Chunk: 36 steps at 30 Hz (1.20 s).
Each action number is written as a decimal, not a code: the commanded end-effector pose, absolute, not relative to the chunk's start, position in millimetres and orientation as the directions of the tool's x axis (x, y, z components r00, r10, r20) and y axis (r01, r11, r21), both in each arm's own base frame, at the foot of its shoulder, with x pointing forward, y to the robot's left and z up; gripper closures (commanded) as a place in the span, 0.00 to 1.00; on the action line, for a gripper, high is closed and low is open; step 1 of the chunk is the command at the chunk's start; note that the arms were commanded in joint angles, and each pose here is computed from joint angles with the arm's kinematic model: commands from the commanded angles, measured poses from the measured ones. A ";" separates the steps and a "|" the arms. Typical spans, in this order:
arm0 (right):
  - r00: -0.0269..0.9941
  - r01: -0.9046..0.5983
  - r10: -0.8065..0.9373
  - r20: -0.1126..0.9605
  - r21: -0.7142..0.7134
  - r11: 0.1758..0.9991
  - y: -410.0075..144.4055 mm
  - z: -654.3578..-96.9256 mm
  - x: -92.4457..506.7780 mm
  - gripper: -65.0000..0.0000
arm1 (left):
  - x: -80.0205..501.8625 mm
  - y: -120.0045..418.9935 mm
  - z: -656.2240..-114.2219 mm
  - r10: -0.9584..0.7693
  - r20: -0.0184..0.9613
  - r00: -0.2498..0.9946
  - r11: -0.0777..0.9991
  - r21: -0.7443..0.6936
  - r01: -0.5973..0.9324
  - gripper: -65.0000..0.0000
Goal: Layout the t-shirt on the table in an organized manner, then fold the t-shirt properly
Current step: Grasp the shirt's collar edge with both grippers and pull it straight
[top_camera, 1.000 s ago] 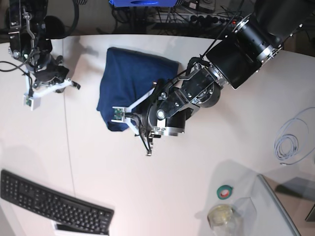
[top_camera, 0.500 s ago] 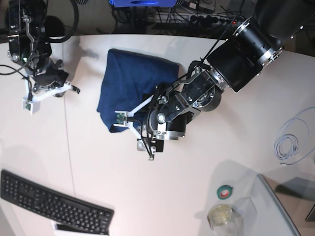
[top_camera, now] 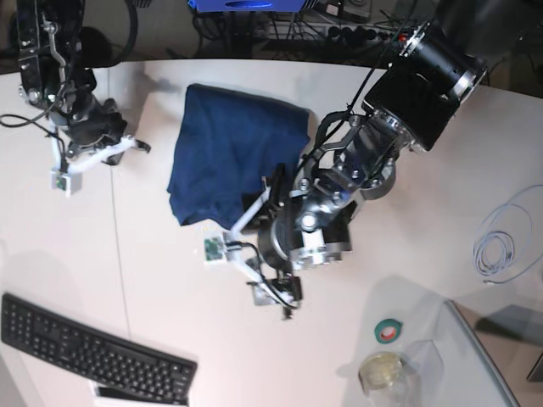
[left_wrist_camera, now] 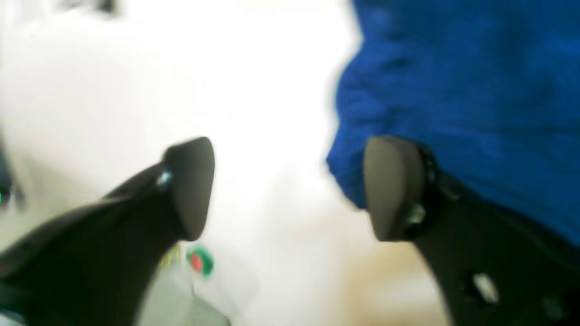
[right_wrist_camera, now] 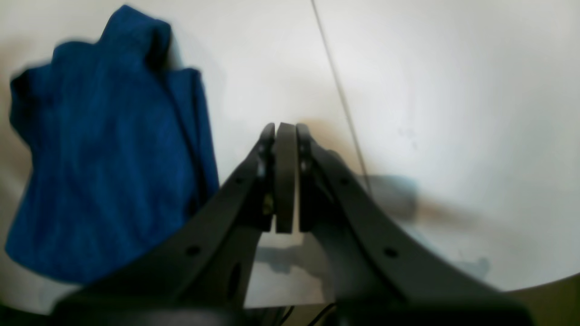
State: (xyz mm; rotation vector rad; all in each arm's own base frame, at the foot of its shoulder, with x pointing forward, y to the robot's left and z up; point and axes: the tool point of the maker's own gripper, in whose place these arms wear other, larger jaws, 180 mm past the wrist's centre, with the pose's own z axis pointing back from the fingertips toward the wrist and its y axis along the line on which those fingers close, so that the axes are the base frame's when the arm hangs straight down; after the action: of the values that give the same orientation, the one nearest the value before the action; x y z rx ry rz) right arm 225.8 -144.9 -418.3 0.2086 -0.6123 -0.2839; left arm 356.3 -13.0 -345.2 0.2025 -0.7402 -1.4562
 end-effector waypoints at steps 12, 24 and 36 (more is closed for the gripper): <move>0.837 -0.222 -0.034 0.547 0.394 0.892 -23.7 -395.0 186.8 0.99 | 229.2 9.4 -383.4 -0.755 0.628 0.188 0.438 0.270 0.857 1.00; 0.839 -0.263 0.007 0.544 0.393 0.881 -7.5 -406.7 191.7 0.99 | 208.1 15.2 -411.7 -0.742 0.618 0.261 0.463 0.189 0.866 1.00; 0.868 -0.289 0.072 0.492 0.381 0.879 4.3 -443.2 172.7 0.99 | 203.8 27.6 -417.6 -0.761 0.589 0.272 0.462 0.199 0.864 1.00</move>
State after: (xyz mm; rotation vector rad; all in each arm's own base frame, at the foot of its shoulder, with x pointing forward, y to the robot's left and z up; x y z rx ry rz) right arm 171.8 0.3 -448.8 0.4451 -0.4739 0.1944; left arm 198.2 32.7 -426.0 -0.1628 -0.6457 -1.1060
